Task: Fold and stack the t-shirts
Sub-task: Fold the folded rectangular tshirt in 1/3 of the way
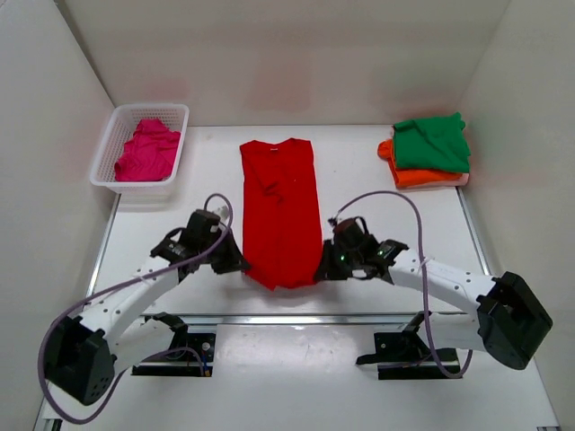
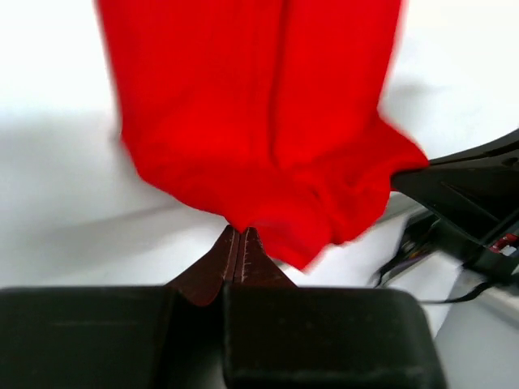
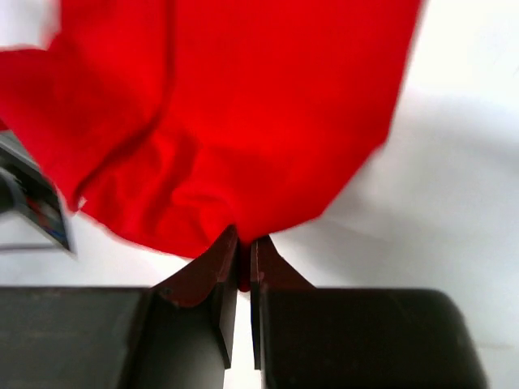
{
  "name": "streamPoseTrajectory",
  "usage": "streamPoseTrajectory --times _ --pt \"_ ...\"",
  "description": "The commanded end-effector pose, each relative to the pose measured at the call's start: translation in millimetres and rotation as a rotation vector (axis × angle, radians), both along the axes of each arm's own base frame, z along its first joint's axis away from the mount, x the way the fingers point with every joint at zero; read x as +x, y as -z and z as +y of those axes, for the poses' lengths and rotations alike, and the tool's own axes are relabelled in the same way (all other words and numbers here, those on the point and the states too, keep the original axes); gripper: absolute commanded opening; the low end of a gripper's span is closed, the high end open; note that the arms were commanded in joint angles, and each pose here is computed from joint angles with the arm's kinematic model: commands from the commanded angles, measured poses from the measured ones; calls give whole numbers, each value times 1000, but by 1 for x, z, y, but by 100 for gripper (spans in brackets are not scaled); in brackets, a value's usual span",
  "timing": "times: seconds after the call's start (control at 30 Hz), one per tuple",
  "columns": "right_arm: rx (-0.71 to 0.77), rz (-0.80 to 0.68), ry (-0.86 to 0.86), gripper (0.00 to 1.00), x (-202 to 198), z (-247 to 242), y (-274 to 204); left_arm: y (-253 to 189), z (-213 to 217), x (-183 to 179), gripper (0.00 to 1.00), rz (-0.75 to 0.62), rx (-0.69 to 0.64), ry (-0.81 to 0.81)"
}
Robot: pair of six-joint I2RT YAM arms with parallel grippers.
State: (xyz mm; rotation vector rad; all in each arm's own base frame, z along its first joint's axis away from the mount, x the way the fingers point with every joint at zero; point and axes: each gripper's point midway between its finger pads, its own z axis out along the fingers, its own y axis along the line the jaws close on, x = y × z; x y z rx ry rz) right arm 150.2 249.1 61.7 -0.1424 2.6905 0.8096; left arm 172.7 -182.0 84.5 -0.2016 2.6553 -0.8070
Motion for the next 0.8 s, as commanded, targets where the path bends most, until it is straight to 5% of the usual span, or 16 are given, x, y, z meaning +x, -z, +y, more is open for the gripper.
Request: streamPoseTrajectory --times 0.0,0.43,0.77 --pt "82 -68 -74 0 34 3 -33 -28 -4 33 0 -67 -42 31" --pt "28 -171 -118 0 187 -7 -57 -50 0 167 0 -131 -79 -75" --pt "34 -202 -87 0 292 -6 -47 -17 12 250 0 -125 -86 -161"
